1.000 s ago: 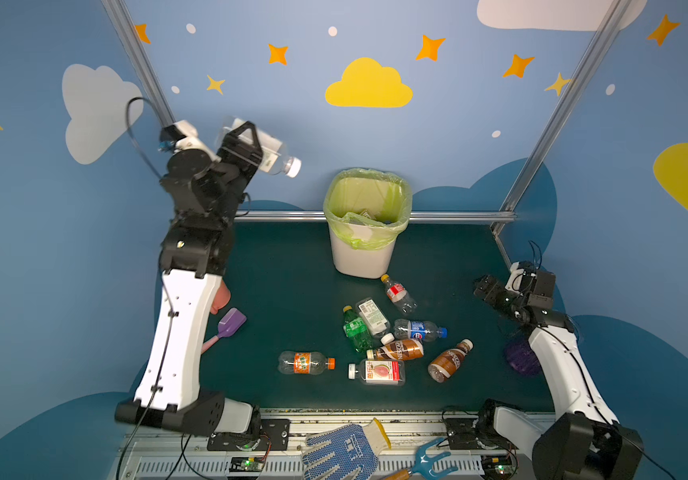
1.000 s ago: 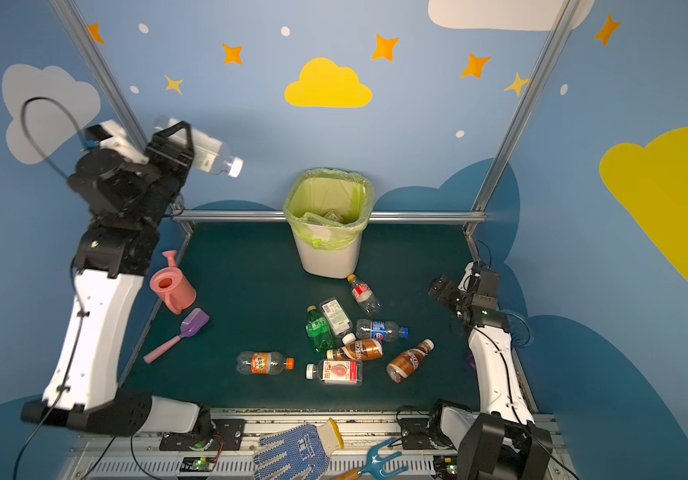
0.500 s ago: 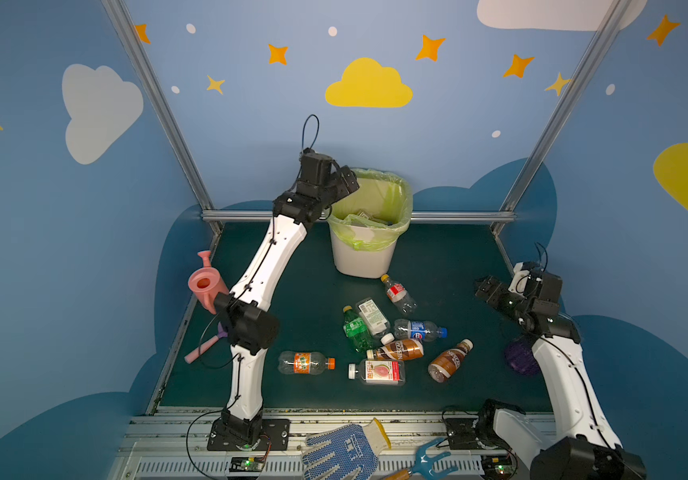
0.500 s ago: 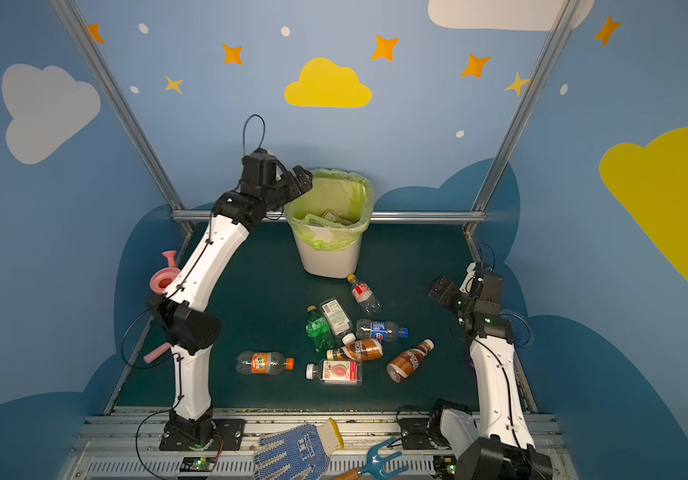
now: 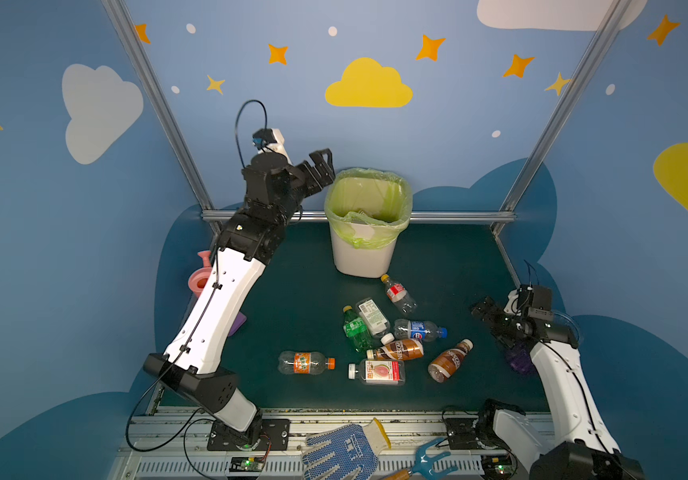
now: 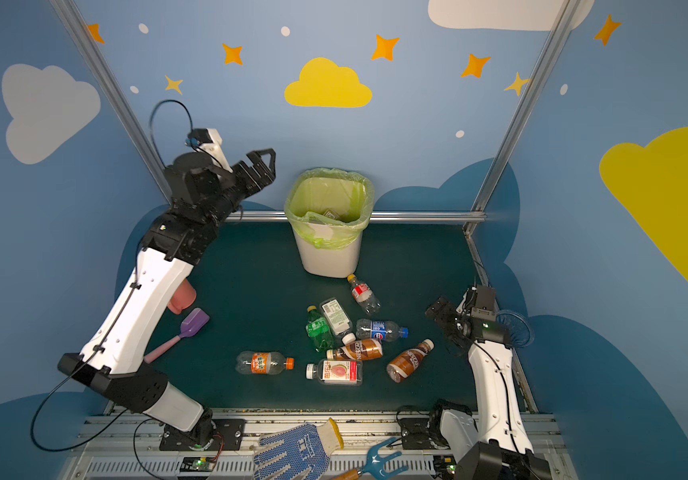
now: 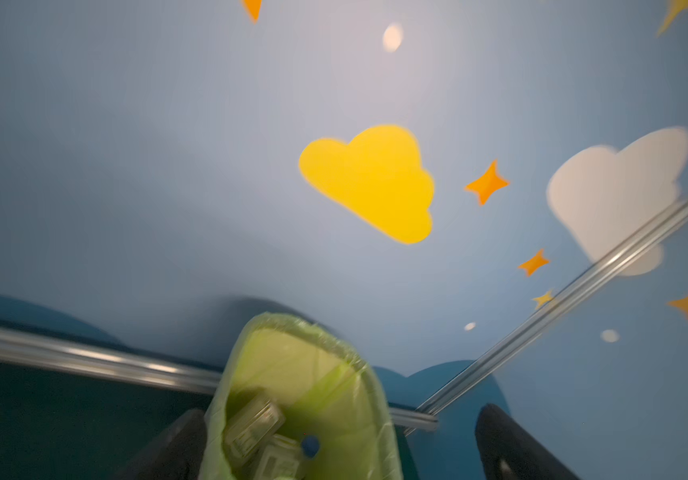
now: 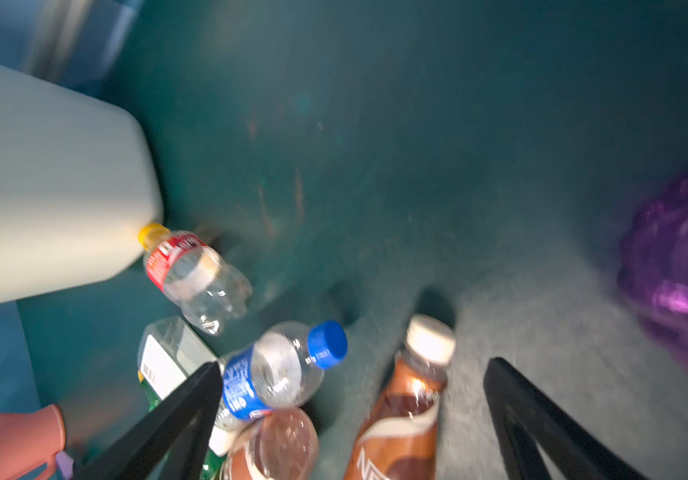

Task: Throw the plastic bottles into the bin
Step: 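Grasp and lift a brown coffee bottle with the right gripper while the left gripper withdraws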

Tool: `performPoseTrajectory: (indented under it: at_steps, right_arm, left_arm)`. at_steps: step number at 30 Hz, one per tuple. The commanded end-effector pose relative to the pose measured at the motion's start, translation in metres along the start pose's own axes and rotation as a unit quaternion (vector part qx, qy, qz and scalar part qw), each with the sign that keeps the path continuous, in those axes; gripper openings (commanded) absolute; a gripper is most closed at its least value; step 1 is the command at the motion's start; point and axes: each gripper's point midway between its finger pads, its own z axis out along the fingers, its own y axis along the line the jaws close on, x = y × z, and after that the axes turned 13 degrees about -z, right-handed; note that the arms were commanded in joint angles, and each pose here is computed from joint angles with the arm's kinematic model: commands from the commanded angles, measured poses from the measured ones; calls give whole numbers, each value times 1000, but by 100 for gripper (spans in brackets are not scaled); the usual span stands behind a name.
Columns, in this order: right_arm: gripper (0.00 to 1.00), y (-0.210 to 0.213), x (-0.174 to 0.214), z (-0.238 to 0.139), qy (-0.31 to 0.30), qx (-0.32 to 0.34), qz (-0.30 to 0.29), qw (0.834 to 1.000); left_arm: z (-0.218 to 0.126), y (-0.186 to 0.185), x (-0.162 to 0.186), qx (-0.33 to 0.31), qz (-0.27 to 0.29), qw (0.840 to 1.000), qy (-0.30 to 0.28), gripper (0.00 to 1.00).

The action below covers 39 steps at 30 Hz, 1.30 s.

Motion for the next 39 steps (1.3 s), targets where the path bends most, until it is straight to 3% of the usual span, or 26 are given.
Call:
performPoseTrajectory:
  at_steps: [1, 9, 17, 24, 39]
  right_arm:
    - [98, -3, 38, -2, 56, -4, 38, 998]
    - [93, 0, 88, 4, 110, -22, 58, 992]
    - [91, 11, 121, 24, 161, -32, 49, 985]
    - [88, 11, 139, 46, 193, -24, 41, 980]
    - [60, 7, 144, 64, 202, -14, 32, 979]
  left_arm:
    - [-7, 37, 8, -37, 4, 999, 2, 100]
    - [-43, 127, 32, -120, -24, 992, 26, 100]
    - [-68, 190, 70, -195, -41, 978, 62, 100]
    - [-84, 219, 86, -232, -56, 969, 65, 100]
    - [-100, 248, 92, -266, -89, 958, 61, 100]
